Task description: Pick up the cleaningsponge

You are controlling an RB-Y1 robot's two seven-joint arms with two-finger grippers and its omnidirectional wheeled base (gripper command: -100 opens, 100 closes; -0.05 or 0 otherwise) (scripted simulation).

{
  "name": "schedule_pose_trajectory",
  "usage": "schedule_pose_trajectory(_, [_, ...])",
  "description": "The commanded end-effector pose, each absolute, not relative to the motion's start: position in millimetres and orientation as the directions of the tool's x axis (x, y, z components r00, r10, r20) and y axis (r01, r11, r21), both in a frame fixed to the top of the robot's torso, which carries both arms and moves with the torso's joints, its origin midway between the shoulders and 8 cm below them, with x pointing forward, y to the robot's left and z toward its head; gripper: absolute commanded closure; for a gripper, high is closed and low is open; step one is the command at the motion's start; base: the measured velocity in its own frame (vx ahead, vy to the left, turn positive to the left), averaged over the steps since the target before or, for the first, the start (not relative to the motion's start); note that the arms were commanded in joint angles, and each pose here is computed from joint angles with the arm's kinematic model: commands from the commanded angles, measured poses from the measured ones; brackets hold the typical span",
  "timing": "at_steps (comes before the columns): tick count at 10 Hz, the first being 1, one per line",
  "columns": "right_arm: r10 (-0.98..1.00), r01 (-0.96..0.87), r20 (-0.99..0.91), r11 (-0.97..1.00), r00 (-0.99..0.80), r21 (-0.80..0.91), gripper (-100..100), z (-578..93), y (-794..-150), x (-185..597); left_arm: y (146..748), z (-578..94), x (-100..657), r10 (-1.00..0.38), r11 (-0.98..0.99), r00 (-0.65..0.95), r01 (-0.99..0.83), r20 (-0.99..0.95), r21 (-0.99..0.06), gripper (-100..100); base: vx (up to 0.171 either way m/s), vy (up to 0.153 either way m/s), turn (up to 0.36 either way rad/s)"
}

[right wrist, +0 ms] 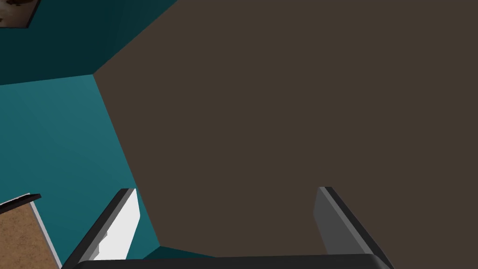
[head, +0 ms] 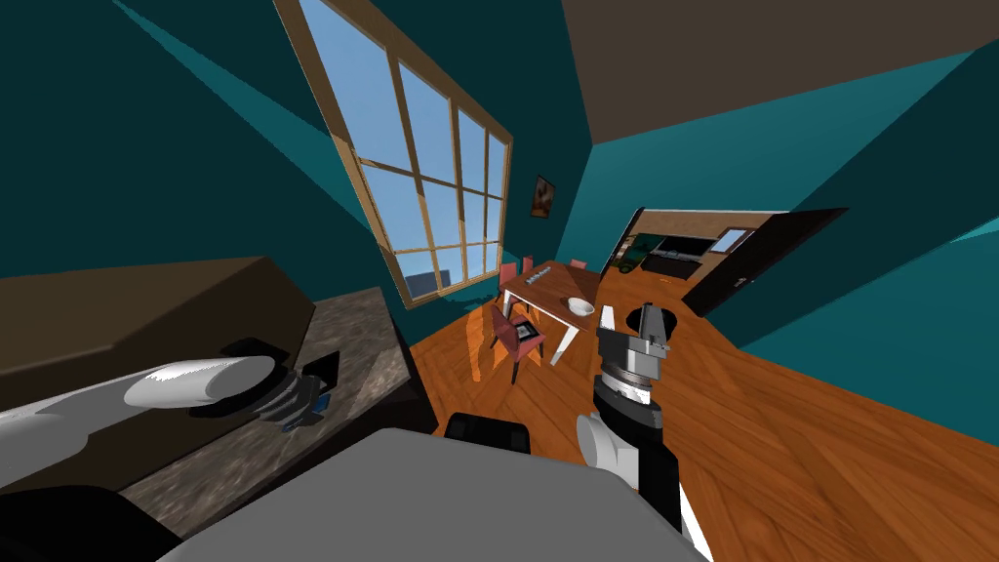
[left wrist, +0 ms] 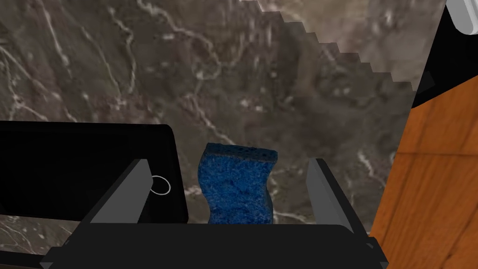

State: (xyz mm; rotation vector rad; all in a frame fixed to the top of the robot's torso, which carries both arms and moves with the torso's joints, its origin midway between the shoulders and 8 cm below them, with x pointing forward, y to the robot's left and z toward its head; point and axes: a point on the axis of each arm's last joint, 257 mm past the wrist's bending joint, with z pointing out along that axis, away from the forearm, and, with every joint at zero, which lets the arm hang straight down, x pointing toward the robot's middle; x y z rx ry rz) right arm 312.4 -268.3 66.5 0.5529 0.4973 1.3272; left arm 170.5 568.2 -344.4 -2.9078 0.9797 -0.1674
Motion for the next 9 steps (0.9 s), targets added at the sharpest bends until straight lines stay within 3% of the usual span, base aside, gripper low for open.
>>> schedule_pose_trajectory(1, [0.984, -0.758, -0.025, 0.151, 0.175, 0.634, 0, 66.5, -268.3, 312.4, 568.2, -344.4, 170.5, -0.606, -0.795, 0.791, -0.599, 0.081, -0.100, -100, -0.025, -0.005, -0.019])
schedule_pose_trajectory(2, [0.984, -0.758, -0.025, 0.151, 0.175, 0.634, 0, 66.4, -268.4, 312.3, 568.7, -344.6, 170.2, -0.606, -0.795, 0.791, -0.598, 0.081, -0.100, 100, 0.000, 0.000, 0.000])
schedule_pose_trajectory(6, [0.984, -0.758, -0.025, 0.151, 0.175, 0.634, 0, 66.4, -268.4, 312.3, 568.3, -344.6, 170.2, -0.608, -0.794, 0.790, -0.600, 0.081, -0.099, 100, 0.000, 0.000, 0.000])
schedule_pose_trajectory(7, [0.984, -0.758, -0.025, 0.151, 0.175, 0.634, 0, 66.4, -268.4, 312.3, 568.4, -344.6, 170.2, -0.607, -0.794, 0.790, -0.600, 0.081, -0.099, 0, 0.000, 0.000, 0.000])
schedule_pose_trajectory(8, [0.984, -0.758, -0.025, 0.151, 0.175, 0.634, 0, 66.4, -268.4, 312.3, 560.8, -339.5, 175.3, -0.628, -0.777, 0.774, -0.621, 0.081, -0.100, 100, 0.054, 0.018, 0.257])
schedule_pose_trajectory(9, [0.984, -0.758, -0.025, 0.151, 0.175, 0.634, 0, 66.4, -268.4, 312.3, 557.5, -337.1, 177.2, -0.638, -0.770, 0.766, -0.630, 0.081, -0.099, 100, 0.091, 0.022, 0.220])
